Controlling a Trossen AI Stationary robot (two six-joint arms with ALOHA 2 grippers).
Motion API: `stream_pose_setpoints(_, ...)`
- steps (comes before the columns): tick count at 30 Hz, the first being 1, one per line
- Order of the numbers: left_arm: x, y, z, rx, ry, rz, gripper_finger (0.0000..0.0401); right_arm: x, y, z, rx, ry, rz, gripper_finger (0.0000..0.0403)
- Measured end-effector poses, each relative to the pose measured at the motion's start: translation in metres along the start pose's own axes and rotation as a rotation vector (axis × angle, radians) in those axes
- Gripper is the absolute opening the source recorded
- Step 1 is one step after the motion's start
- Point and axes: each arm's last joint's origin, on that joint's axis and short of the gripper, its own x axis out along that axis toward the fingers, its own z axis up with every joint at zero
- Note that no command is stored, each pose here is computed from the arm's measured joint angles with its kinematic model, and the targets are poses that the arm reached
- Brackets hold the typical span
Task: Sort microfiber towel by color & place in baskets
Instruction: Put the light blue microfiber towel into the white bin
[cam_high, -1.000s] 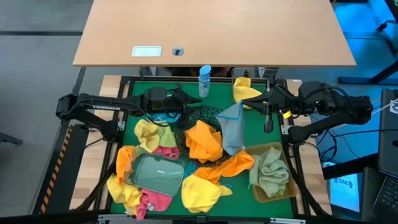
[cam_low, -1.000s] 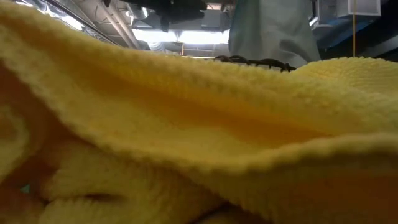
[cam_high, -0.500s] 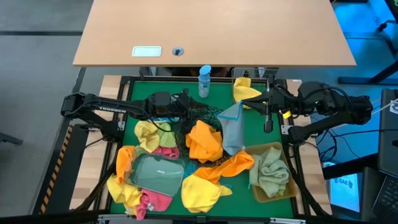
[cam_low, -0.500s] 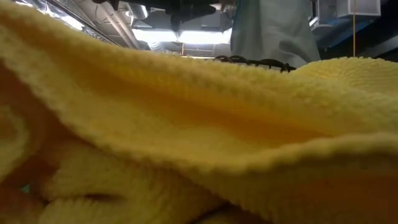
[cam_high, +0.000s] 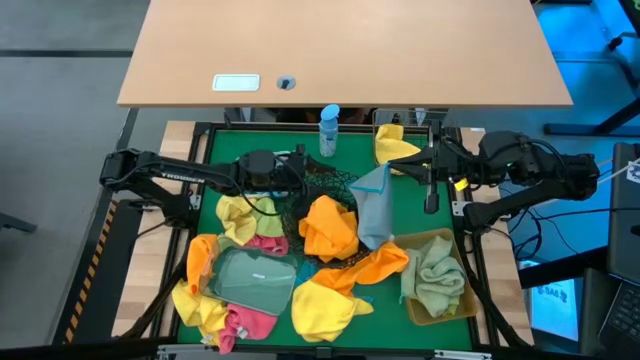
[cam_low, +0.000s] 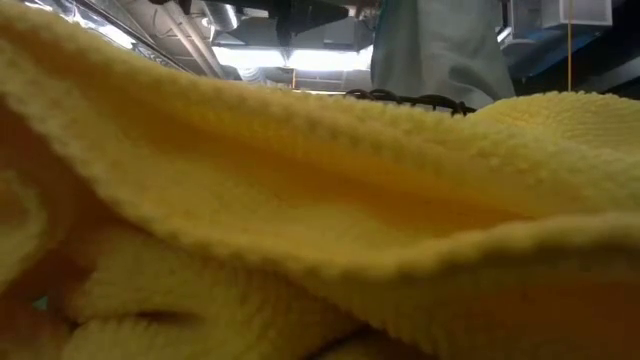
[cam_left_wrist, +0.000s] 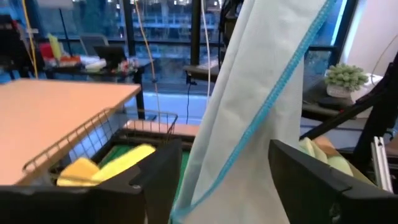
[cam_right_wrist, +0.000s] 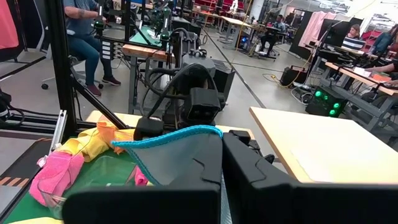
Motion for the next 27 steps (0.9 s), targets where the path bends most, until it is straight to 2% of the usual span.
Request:
stream_pose_setpoints(10,0.033,-0.001,-0.02,-0.006,-0.183,-0.015,0.0241,0.001,0.0,0.0,0.0,0.0,0.001,0.0002)
stream_pose_setpoints(19,0.049,-0.009,-0.042,0.034,-0.222,-0.087,0.0241,0.004,0.001,-0.001,-0.002,0.007,0.002,0.0002)
stream_pose_setpoints(24,0.051,-0.015,-0.046,0.06,-0.226,-0.099,0.0242,0.021,0.006,-0.004,-0.008,0.02,0.003,0.0002)
stream_pose_setpoints(27,0.051,-0.019,-0.046,0.066,-0.229,-0.111,0.0242,0.037,0.01,-0.004,-0.052,0.003,-0.003,0.0002)
